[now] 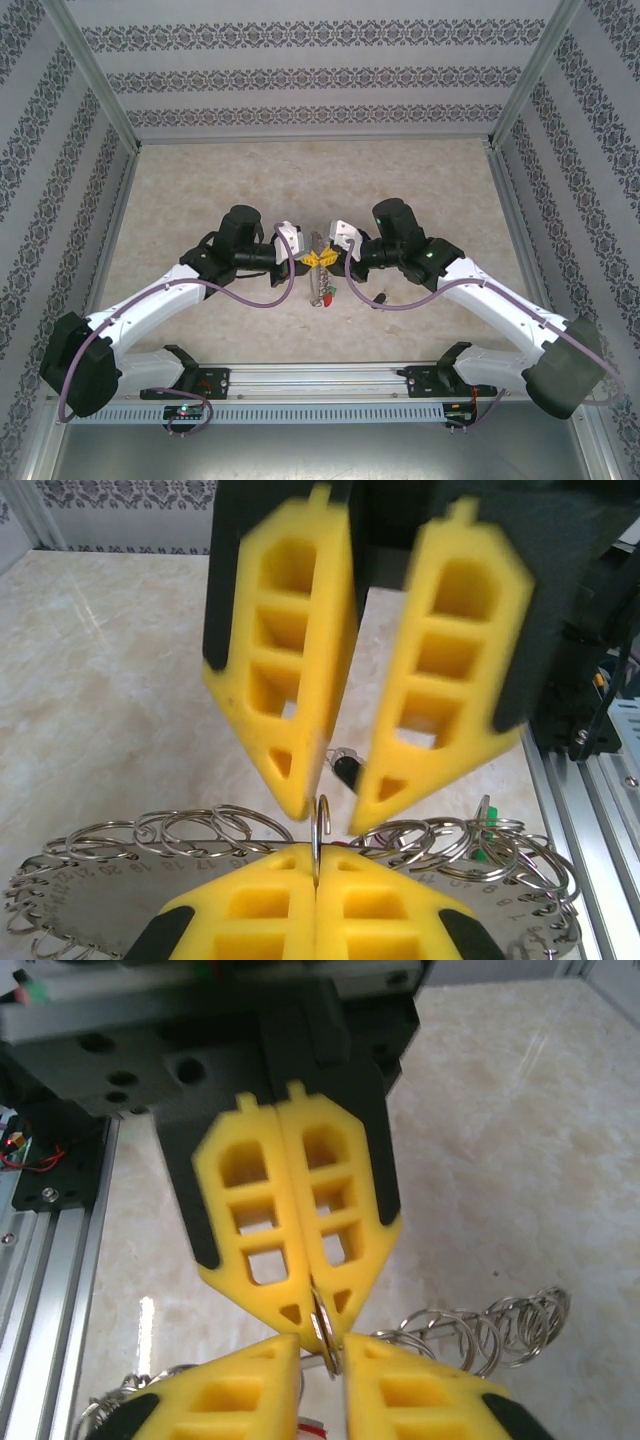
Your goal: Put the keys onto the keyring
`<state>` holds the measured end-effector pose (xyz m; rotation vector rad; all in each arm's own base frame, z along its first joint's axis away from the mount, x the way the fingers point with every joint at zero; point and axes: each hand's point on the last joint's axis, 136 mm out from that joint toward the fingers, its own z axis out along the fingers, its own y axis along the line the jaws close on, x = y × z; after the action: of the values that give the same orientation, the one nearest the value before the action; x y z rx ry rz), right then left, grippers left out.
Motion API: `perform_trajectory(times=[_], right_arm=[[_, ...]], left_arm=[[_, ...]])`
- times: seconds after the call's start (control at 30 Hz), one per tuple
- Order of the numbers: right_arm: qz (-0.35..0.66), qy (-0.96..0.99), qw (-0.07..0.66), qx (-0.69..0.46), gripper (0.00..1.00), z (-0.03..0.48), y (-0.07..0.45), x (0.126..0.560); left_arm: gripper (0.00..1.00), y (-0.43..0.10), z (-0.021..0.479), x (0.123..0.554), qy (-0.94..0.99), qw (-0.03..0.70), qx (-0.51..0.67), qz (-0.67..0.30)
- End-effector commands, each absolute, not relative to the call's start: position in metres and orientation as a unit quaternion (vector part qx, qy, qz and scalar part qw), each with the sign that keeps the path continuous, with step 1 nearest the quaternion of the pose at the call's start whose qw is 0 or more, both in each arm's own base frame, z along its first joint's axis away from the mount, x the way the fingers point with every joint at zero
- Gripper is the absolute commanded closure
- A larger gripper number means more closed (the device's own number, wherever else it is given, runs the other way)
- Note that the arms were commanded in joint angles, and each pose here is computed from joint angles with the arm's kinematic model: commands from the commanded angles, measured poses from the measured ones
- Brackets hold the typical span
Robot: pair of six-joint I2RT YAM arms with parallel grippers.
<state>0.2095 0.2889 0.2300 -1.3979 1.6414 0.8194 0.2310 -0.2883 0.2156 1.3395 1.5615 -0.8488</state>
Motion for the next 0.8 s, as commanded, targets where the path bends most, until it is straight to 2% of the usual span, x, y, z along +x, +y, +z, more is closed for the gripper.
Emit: perform_trajectory(times=[0.0, 0.17, 0.27, 0.33, 0.4, 0.5, 0.77], right_arm=[[0.344, 0.628, 0.454, -0.53, 0.79, 0.265, 0.284, 0.209], [0.33, 0.67, 0.486, -0.454, 0.73, 0.277, 0.26, 0.227], [0.264, 0.769, 0.494, -0.307, 0.7, 0.262, 0.221, 0.27], [0.207, 0.835, 0.475, -0.183, 0.68, 0.242, 0.182, 0.295], [0.178, 0.888, 0.419, -0.068, 0.7, 0.213, 0.146, 0.303], [0.186, 0.926, 0.327, 0.035, 0.7, 0.171, 0.123, 0.295], [0.185, 0.962, 0.168, 0.115, 0.72, 0.084, 0.117, 0.259]], left_arm=[[1.0, -0.289, 0.24, 0.239, 0.609, 0.49, 0.516, -0.352], [1.0, -0.288, 0.243, 0.238, 0.607, 0.498, 0.506, -0.358], [1.0, -0.288, 0.243, 0.238, 0.608, 0.498, 0.504, -0.358], [1.0, -0.287, 0.243, 0.239, 0.61, 0.5, 0.503, -0.354], [1.0, -0.286, 0.242, 0.24, 0.613, 0.499, 0.504, -0.348], [1.0, -0.285, 0.242, 0.239, 0.614, 0.496, 0.51, -0.342], [1.0, -0.283, 0.241, 0.236, 0.618, 0.485, 0.519, -0.337]])
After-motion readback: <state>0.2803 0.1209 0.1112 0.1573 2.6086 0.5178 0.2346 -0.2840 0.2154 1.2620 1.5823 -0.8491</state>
